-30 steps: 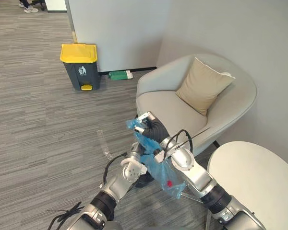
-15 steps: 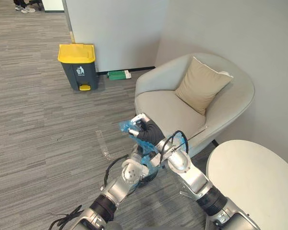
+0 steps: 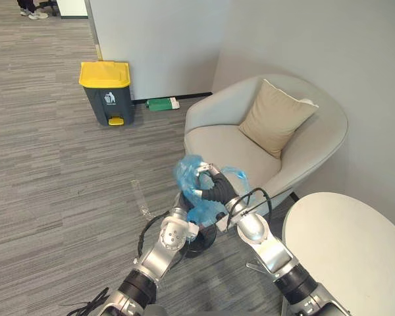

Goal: Gather rubbish on tea table into small bin, then transfer packed bag to large trash can.

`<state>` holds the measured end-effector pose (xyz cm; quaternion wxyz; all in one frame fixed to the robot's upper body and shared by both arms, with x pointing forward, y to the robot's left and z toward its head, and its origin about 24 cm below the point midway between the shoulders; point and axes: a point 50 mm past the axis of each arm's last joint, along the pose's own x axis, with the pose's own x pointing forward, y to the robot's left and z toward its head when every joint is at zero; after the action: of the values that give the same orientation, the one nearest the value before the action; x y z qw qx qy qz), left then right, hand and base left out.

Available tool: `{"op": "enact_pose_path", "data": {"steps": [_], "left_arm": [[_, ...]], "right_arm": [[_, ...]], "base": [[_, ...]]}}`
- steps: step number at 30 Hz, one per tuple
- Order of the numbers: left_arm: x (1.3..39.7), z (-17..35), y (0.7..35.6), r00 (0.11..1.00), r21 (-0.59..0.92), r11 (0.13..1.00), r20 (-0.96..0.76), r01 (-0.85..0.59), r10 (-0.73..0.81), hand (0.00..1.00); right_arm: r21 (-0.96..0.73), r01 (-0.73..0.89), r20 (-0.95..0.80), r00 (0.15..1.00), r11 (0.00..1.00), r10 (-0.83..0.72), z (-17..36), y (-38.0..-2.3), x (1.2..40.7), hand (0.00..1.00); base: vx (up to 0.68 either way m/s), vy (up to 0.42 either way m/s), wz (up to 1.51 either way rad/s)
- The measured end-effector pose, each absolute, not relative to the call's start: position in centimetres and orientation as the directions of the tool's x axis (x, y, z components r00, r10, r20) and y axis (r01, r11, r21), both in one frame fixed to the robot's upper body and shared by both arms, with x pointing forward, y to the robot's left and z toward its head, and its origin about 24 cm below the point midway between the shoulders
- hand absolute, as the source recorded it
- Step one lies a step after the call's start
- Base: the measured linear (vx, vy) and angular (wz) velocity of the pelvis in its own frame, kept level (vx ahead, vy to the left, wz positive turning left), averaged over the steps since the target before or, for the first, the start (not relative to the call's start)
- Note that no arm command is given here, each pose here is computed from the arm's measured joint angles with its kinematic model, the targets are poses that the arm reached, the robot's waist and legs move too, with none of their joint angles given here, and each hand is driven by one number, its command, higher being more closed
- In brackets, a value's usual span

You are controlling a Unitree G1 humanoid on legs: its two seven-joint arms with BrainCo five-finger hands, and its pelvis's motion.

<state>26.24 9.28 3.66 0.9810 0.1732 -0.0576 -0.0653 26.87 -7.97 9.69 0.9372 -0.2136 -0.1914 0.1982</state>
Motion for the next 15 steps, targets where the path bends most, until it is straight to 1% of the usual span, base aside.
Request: {"op": "enact_pose_path", "data": {"steps": [1,4,6,9,11,15], "left_arm": [[26.2,3.7,9.5,0.986,0.343,0.934,0.094,0.098,-0.138,1.00],[25.8,3.6,10.5,0.991,0.329,0.942,0.090,0.062,-0.097,1.00],[25.4,3.2,10.8,0.994,0.320,0.946,0.076,0.052,-0.080,1.00],[24.8,2.9,11.7,0.997,0.304,0.953,0.061,0.020,-0.041,1.00],[24.7,3.0,12.1,0.998,0.300,0.954,0.065,0.006,-0.027,1.00],[23.9,3.0,13.5,0.997,0.286,0.957,0.066,-0.055,0.037,1.00]], "right_arm": [[-0.505,-0.264,0.279,0.851,0.822,0.445,9.9,-8.6,27.0,0.00],[-0.635,-0.116,0.315,0.864,0.764,0.393,10.8,-11.4,27.2,0.00],[-0.652,-0.045,0.356,0.864,0.757,0.357,11.4,-12.5,26.7,0.00],[-0.624,0.034,0.412,0.863,0.781,0.292,12.2,-13.8,26.2,0.00],[-0.607,0.065,0.415,0.876,0.792,0.246,11.9,-14.7,25.6,0.00],[-0.498,0.162,0.387,0.921,0.852,0.051,10.1,-16.7,24.2,0.00]], "base": [[0.00,0.000,0.03],[0.00,0.000,0.03],[0.00,0.001,0.07],[-0.03,0.004,0.04],[-0.01,0.002,0.02],[0.00,0.000,0.00]]}}
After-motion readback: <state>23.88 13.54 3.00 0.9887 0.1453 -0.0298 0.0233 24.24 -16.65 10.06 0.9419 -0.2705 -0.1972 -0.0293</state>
